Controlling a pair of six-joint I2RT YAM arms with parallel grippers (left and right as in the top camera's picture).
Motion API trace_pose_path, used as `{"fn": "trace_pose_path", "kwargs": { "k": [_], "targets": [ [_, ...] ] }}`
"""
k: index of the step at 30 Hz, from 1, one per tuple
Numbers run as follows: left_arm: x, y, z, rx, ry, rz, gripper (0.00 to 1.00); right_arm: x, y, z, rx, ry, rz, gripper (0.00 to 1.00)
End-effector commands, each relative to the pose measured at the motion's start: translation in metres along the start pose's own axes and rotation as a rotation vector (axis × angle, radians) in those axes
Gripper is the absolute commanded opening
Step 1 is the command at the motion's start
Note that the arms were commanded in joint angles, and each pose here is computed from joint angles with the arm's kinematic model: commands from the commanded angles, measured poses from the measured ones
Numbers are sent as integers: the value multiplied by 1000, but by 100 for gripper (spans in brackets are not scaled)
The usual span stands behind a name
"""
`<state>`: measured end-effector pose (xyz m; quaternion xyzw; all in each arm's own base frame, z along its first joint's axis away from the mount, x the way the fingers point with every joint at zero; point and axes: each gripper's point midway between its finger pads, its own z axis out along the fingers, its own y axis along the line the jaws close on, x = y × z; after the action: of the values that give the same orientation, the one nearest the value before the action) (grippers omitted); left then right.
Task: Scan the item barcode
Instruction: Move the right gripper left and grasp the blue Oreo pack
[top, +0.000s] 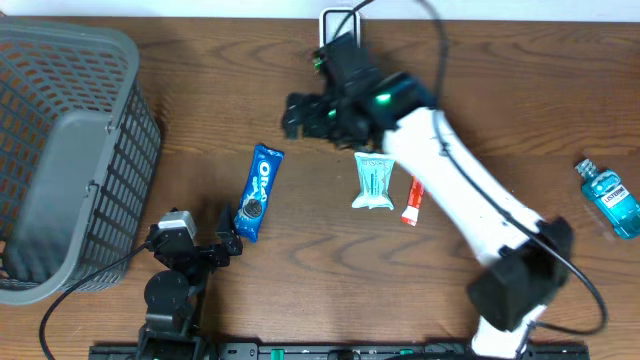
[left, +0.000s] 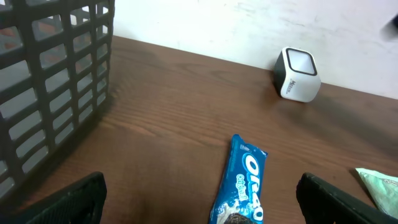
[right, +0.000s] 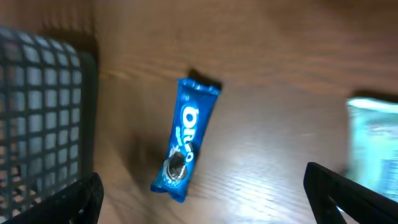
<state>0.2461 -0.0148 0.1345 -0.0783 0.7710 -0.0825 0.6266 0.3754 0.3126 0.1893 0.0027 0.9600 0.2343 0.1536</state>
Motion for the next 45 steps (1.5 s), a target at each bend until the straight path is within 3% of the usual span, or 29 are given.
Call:
{"fn": "trace_pose_path", "kwargs": {
  "k": [1,14,19,39,42,45],
  "targets": [
    [18,6,3,-20,42,-1,98,11,-5,43,44,60,120,93],
    [18,6,3,-20,42,-1,98,25,53,124,58,101,118,92],
    [18,6,3,-20,42,-1,98,42,48,148,131,111,175,85],
    [18,6,3,-20,42,-1,98,86,3,209,313,180,241,86],
    [18,6,3,-20,42,-1,98,94,-3,215,327,206,245,78],
    [18,6,3,-20,42,-1,98,99,-12,210,369,226,249,57]
  ]
}}
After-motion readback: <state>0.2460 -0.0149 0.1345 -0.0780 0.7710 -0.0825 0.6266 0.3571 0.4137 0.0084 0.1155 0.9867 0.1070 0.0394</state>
